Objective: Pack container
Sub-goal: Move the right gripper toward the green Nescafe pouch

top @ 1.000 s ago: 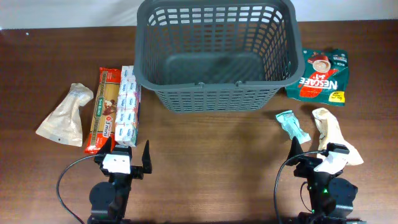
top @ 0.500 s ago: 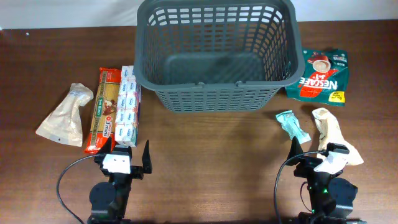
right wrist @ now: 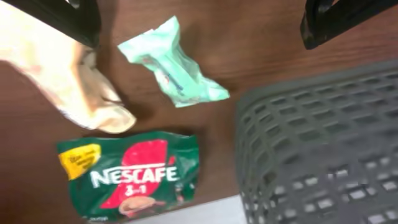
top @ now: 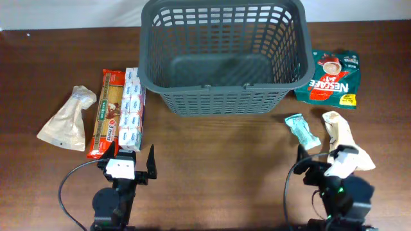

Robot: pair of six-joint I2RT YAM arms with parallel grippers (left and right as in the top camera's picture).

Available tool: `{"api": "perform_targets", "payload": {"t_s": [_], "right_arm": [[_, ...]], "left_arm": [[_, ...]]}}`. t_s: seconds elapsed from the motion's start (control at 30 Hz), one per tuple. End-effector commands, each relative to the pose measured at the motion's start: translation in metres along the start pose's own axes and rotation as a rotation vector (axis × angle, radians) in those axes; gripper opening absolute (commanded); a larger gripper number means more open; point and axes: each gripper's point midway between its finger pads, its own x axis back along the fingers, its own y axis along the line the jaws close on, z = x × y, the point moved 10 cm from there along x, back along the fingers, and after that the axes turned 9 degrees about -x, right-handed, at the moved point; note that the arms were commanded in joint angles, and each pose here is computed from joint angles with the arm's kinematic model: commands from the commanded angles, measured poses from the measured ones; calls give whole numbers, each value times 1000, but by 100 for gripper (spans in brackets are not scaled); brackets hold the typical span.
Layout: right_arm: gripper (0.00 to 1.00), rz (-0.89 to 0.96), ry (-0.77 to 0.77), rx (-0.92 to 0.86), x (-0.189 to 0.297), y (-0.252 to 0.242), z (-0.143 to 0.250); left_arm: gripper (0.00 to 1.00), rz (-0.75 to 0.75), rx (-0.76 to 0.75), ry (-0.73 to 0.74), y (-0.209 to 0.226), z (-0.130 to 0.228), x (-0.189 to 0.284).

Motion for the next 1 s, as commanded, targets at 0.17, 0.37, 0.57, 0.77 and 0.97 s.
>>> {"api": "perform_targets", "payload": {"t_s": [0.17,0.37,0.57,0.77,0.97], "right_arm": [[99,184,88,57,-14,33,-149],[99,182,78,82,-34,45,-234],[99,149,172,-46,-82,-2,-276],[99,181,314,-148,-151,-59,-265],[99,202,452,-189,-234,-102,-212]], "left_arm": [[99,2,10,0,0,2,0],[99,2,10,0,0,2,0],[99,2,10,0,0,2,0],[99,2,10,0,0,2,0],[99,2,10,0,0,2,0]]}}
